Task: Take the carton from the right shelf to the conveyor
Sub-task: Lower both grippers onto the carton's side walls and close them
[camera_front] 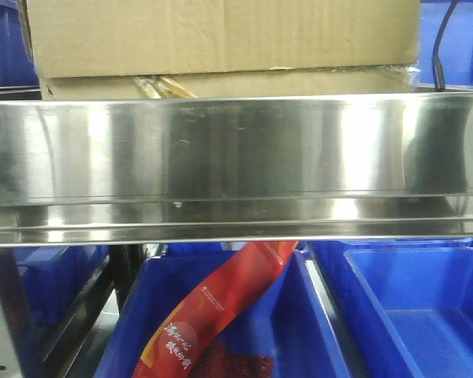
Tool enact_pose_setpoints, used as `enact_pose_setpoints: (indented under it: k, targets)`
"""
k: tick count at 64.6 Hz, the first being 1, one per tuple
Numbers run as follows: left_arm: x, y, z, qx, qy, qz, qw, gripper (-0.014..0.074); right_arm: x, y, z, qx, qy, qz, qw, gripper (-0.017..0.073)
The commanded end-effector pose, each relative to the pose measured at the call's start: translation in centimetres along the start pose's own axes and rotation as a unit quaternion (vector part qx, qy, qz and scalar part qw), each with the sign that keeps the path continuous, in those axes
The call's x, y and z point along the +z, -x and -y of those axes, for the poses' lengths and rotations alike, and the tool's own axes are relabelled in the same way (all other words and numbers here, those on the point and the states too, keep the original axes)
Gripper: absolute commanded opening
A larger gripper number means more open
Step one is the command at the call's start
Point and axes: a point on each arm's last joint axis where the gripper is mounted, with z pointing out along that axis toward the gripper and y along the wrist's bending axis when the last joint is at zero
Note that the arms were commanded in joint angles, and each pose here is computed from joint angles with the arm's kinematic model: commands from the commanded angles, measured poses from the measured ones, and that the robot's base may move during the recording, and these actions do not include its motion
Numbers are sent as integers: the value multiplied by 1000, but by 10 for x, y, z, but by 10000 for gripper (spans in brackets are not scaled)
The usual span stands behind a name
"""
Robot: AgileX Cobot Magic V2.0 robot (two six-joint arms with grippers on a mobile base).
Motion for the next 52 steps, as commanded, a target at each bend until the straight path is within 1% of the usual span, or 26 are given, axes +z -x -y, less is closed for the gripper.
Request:
enact_pose_setpoints:
  k: [1, 13, 15, 34, 38, 41, 42, 43, 44, 45, 46, 47, 48, 49, 52]
  targets:
    - [5, 2, -2, -5, 0, 0, 1000, 579, 2, 4, 2, 1, -5, 14, 1000, 561]
    - [13, 2, -9, -12, 7, -6, 1000, 579, 13, 3, 2, 4, -1, 7, 1000, 561]
    - [14, 3, -12, -15, 9, -6, 1000, 579, 15, 3, 2, 4, 1, 7, 1000, 561]
    - [15, 3, -12, -18, 5, -9, 1000, 578, 20, 5, 1, 7, 5, 13, 1000, 552]
    - [15, 3, -12, -18, 5, -9, 1000, 565, 20, 5, 1, 7, 5, 13, 1000, 495]
    - [15, 3, -12, -18, 5, -9, 1000, 532, 20, 4, 1, 7, 5, 12, 1000, 404]
    - [15, 3, -12, -18, 5, -9, 1000, 517, 20, 4, 1, 7, 5, 12, 1000, 389]
    - [17, 3, -12, -18, 6, -10, 1000, 498, 20, 4, 1, 7, 5, 11, 1000, 344]
    - [16, 3, -12, -18, 6, -10, 1000, 477, 20, 4, 1, 7, 5, 8, 1000, 328]
    - [16, 3, -12, -18, 6, -10, 1000, 425, 20, 3, 1, 7, 6, 4, 1000, 244]
    - [17, 2, -12, -18, 6, -10, 1000, 379, 20, 3, 1, 7, 6, 2, 1000, 211]
    - [17, 2, -12, -18, 6, -10, 1000, 363, 20, 2, 1, 7, 6, 0, 1000, 176]
    - [17, 2, -12, -18, 6, -10, 1000, 329, 20, 2, 1, 7, 6, -2, 1000, 143]
    - [17, 2, -12, -18, 6, -10, 1000, 274, 20, 1, 1, 7, 6, -4, 1000, 93]
    - [17, 2, -12, -18, 6, -10, 1000, 155, 20, 0, 1, 7, 6, -10, 1000, -2]
